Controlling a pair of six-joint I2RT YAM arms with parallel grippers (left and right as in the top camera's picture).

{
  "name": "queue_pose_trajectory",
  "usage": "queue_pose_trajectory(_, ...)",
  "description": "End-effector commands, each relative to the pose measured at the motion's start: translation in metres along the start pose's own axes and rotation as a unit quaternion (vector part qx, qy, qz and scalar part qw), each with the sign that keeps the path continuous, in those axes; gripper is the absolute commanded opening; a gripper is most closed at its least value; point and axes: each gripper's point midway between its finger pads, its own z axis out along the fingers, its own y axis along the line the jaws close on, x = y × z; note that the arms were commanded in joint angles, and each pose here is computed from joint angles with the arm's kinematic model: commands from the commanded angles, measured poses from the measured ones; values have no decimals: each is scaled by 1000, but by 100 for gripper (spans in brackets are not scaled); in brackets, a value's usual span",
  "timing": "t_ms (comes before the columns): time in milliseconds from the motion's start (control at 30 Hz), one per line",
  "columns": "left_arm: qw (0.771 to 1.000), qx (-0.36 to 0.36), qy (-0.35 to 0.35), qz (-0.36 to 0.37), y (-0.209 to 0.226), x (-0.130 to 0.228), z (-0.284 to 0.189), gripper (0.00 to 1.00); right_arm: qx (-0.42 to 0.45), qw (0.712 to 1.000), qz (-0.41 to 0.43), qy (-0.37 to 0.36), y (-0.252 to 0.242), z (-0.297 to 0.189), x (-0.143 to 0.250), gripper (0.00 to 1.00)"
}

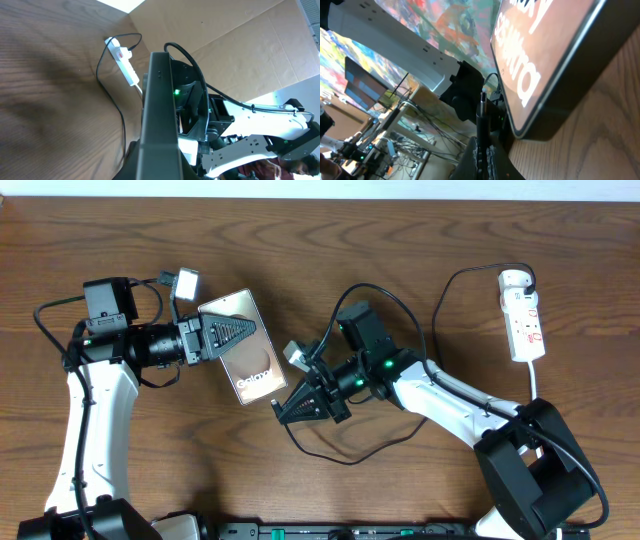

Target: Plug charger to phone and switch on socket

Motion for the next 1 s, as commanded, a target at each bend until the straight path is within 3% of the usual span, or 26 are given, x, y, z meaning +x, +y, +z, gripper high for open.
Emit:
queue_pose_trajectory(0,1000,29,1,4,-13,-2,2,7,-8,1000,-2,4,2,6,0,1)
queue_pose_trajectory(967,999,38,12,-14,-17,-7,10,8,0,1000,-8,7,0,14,-3,1)
